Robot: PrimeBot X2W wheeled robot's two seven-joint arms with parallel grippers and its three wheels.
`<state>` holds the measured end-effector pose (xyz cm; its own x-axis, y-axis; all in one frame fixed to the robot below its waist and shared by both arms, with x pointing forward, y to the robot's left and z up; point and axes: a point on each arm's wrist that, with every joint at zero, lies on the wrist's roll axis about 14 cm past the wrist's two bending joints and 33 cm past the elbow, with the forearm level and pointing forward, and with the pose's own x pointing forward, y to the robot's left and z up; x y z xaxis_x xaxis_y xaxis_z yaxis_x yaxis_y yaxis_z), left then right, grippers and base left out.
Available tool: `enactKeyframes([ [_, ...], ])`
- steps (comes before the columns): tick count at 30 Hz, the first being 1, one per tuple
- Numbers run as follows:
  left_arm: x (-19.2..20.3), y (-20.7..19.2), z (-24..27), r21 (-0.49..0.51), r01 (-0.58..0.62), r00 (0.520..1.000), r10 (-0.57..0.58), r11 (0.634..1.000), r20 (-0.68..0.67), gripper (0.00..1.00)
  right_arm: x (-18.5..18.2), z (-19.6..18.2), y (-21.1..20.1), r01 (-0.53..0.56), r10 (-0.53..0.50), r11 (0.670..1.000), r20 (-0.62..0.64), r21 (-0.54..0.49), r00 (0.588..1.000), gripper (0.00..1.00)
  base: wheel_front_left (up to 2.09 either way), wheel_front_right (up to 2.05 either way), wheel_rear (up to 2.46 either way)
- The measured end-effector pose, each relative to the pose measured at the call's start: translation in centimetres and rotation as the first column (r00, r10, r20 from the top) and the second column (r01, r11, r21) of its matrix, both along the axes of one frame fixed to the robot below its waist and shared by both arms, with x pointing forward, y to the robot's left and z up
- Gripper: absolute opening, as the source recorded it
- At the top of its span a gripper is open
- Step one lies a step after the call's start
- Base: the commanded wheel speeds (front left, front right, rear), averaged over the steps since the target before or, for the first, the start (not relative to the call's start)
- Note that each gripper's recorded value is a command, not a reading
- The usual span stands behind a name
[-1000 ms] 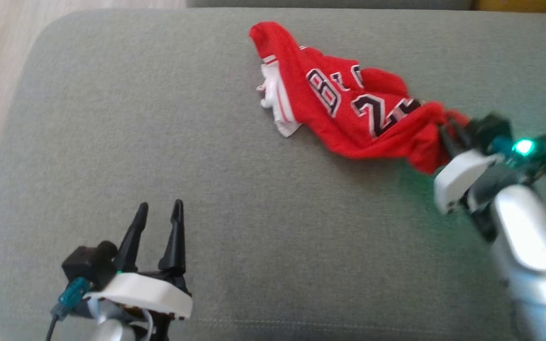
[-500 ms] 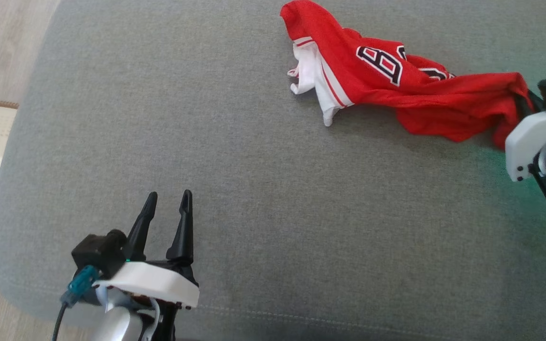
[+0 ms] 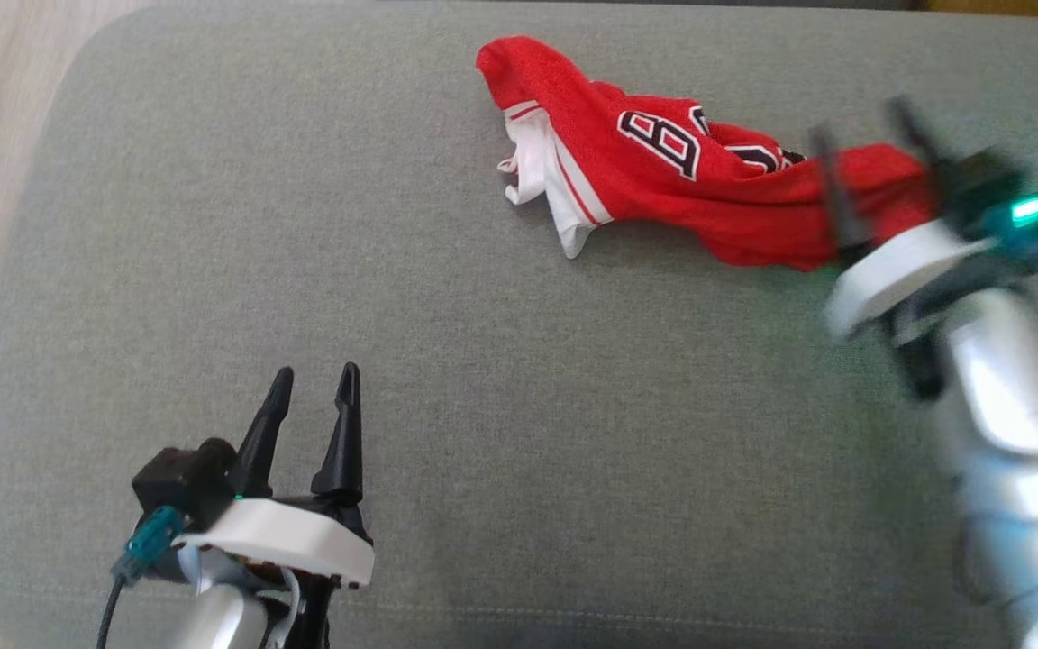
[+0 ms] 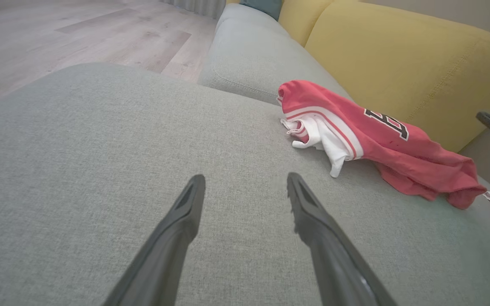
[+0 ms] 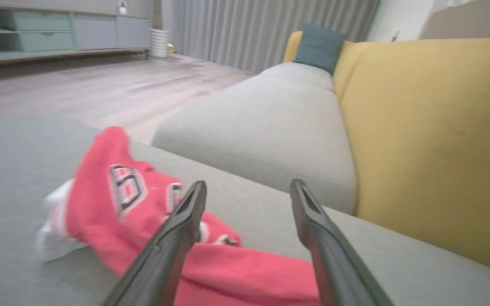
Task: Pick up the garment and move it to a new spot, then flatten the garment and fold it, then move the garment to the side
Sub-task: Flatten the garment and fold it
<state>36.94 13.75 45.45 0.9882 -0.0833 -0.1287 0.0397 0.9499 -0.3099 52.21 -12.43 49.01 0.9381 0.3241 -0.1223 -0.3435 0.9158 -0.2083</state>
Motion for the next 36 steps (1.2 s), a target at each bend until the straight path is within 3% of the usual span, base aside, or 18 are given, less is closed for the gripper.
enactKeyframes([
  [4, -0.1, -0.1, 0.4, 0.006, 0.004, 1.0, -0.004, 1.0, 0.012, 1.0, -2.8, -1.6, 4.9, -0.106, 0.11, 0.992, -0.049, 0.066, 0.993, 1.0, 0.0, 0.0, 0.0],
  [11, -0.8, 1.1, 0.6, 0.017, -0.032, 0.999, 0.031, 0.999, 0.016, 1.0, -7.4, -7.0, 12.0, -0.238, 0.273, 0.957, -0.244, 0.166, 0.93, 1.0, 0.0, 0.0, 0.0],
  [27, -4.2, 5.6, -0.5, 0.049, -0.2, 0.979, 0.202, 0.978, -0.038, 1.0, -4.2, -11.3, 16.7, -0.269, 0.303, 0.952, -0.359, 0.143, 0.883, 1.0, 0.0, 0.0, 0.0],
  [28, -4.3, 5.6, -0.5, 0.047, -0.202, 0.978, 0.204, 0.978, -0.039, 1.0, -4.0, -11.3, 16.8, -0.267, 0.301, 0.953, -0.359, 0.142, 0.883, 0.84, 0.0, 0.0, 0.0],
  [29, -4.3, 5.6, -0.6, 0.045, -0.202, 0.978, 0.203, 0.978, -0.04, 1.0, -3.7, -11.3, 16.7, -0.26, 0.295, 0.955, -0.36, 0.144, 0.885, 0.51, 0.0, 0.0, 0.0],
  [32, -4.4, 5.5, -0.6, 0.041, -0.204, 0.978, 0.206, 0.978, -0.043, 1.0, -2.8, -11.2, 16.4, -0.235, 0.271, 0.962, -0.364, 0.142, 0.891, 0.19, 0.0, 0.0, 0.0],
  [33, -4.4, 5.4, -0.7, 0.04, -0.203, 0.978, 0.205, 0.978, -0.045, 1.0, -2.6, -11.1, 16.3, -0.232, 0.267, 0.963, -0.362, 0.138, 0.893, 0.0, 0.0, 0.0, 0.0],
  [36, -4.4, 5.2, -0.7, 0.039, -0.201, 0.978, 0.203, 0.979, -0.047, 1.0, -2.1, -10.9, 16.0, -0.226, 0.257, 0.966, -0.354, 0.126, 0.899, 0.0, 0.0, 0.0, 0.0],
])
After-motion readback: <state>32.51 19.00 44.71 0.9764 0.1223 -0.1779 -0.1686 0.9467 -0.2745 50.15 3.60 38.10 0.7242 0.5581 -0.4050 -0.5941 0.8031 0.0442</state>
